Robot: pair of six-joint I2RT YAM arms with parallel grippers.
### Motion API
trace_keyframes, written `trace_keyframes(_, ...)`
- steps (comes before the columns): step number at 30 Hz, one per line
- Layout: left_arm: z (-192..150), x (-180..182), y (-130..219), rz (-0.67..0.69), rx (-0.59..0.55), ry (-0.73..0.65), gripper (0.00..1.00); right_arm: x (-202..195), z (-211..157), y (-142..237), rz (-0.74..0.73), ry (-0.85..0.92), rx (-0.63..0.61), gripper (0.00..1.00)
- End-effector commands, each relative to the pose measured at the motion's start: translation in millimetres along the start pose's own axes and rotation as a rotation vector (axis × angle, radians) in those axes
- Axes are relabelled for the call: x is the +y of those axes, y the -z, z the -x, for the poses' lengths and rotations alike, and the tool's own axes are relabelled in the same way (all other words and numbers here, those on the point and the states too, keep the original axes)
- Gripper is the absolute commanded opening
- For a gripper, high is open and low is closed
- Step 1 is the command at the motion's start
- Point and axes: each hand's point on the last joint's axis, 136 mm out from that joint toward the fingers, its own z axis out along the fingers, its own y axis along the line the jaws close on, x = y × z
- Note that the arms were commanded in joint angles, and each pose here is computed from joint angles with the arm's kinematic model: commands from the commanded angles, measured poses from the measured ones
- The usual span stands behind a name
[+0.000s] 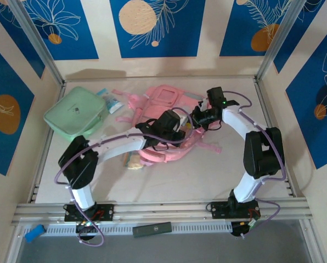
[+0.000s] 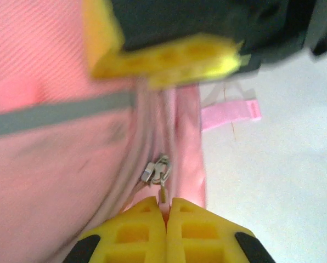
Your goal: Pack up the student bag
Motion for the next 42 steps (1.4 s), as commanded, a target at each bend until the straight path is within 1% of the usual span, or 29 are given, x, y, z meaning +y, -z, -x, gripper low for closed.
trace_keyframes(1, -44, 32, 31, 0.035, 0.171, -0.120, 0.00, -17, 35, 58, -0.063, 0.058, -0.151, 0.00)
trace_keyframes(3, -43, 39, 35, 0.016, 0.166, -0.151, 0.00, -22, 43, 67, -0.102, 0.068, -0.179, 0.00)
trace_keyframes(5, -37, 47, 35, 0.030, 0.146, -0.157, 0.00, -20, 46, 71, -0.152, 0.100, -0.193, 0.00)
trace_keyframes(7, -27, 54, 30, 0.007, 0.111, -0.123, 0.00, -12, 43, 67, -0.145, 0.119, -0.179, 0.00)
trace_keyframes(8, -20, 56, 26, -0.002, 0.098, -0.095, 0.00, -7, 39, 64, -0.118, 0.116, -0.159, 0.03)
trace_keyframes(10, -10, 50, 21, -0.034, 0.085, -0.078, 0.00, 2, 28, 59, -0.072, 0.103, -0.139, 0.27)
trace_keyframes(12, 0, 38, 17, -0.086, 0.044, -0.055, 0.00, 3, 9, 53, -0.064, 0.071, -0.123, 0.45)
trace_keyframes(14, 6, 29, 16, -0.114, 0.007, -0.032, 0.00, 1, -8, 45, -0.059, 0.024, -0.119, 0.59)
trace_keyframes(16, 8, 23, 15, -0.131, -0.012, -0.017, 0.00, -7, -20, 39, -0.075, -0.048, -0.133, 0.66)
trace_keyframes(17, 9, 20, 14, -0.138, -0.018, -0.013, 0.00, -7, -24, 34, -0.046, -0.071, -0.139, 0.68)
trace_keyframes(19, 7, 13, 12, -0.158, -0.016, -0.018, 0.00, -5, -29, 24, -0.005, -0.117, -0.152, 0.68)
trace_keyframes(20, 7, 12, 11, -0.155, -0.017, -0.021, 0.00, -6, -29, 20, -0.001, -0.128, -0.165, 0.68)
trace_keyframes(21, 7, 12, 10, -0.148, -0.017, -0.016, 0.00, -8, -27, 18, -0.014, -0.143, -0.179, 0.65)
trace_keyframes(22, 7, 13, 9, -0.147, -0.017, -0.013, 0.00, -9, -24, 19, -0.016, -0.154, -0.197, 0.58)
trace_keyframes(24, 3, 13, 8, -0.145, -0.008, -0.014, 0.00, -7, -16, 23, 0.004, -0.144, -0.242, 0.40)
trace_keyframes(27, -3, 12, 12, -0.148, 0.014, -0.016, 0.00, -18, 1, 43, -0.046, -0.121, -0.304, 0.14)
trace_keyframes(29, -8, 12, 17, -0.149, 0.020, -0.022, 0.00, -27, 12, 56, -0.057, -0.108, -0.320, 0.01)
trace_keyframes(31, -14, 14, 22, -0.140, 0.031, -0.041, 0.00, -35, 22, 70, -0.071, -0.089, -0.339, 0.00)
trace_keyframes(32, -20, 19, 24, -0.111, 0.049, -0.058, 0.00, -41, 27, 78, -0.091, -0.081, -0.355, 0.00)
trace_keyframes(33, -27, 28, 25, -0.069, 0.073, -0.074, 0.00, -44, 32, 84, -0.095, -0.068, -0.367, 0.00)
trace_keyframes(35, -36, 50, 23, 0.009, 0.118, -0.081, 0.00, -41, 37, 91, -0.053, -0.052, -0.361, 0.00)
trace_keyframes(36, -38, 61, 20, 0.029, 0.132, -0.074, 0.00, -36, 38, 91, -0.027, -0.028, -0.353, 0.00)
trace_keyframes(38, -35, 83, 14, 0.062, 0.139, -0.023, 0.00, -33, 39, 87, -0.023, -0.019, -0.343, 0.00)
trace_keyframes(40, -27, 87, 10, 0.058, 0.132, -0.007, 0.00, -29, 37, 80, 0.003, -0.013, -0.316, 0.00)
trace_keyframes(42, -18, 83, 7, 0.035, 0.112, 0.002, 0.00, -25, 35, 71, 0.018, -0.007, -0.287, 0.00)
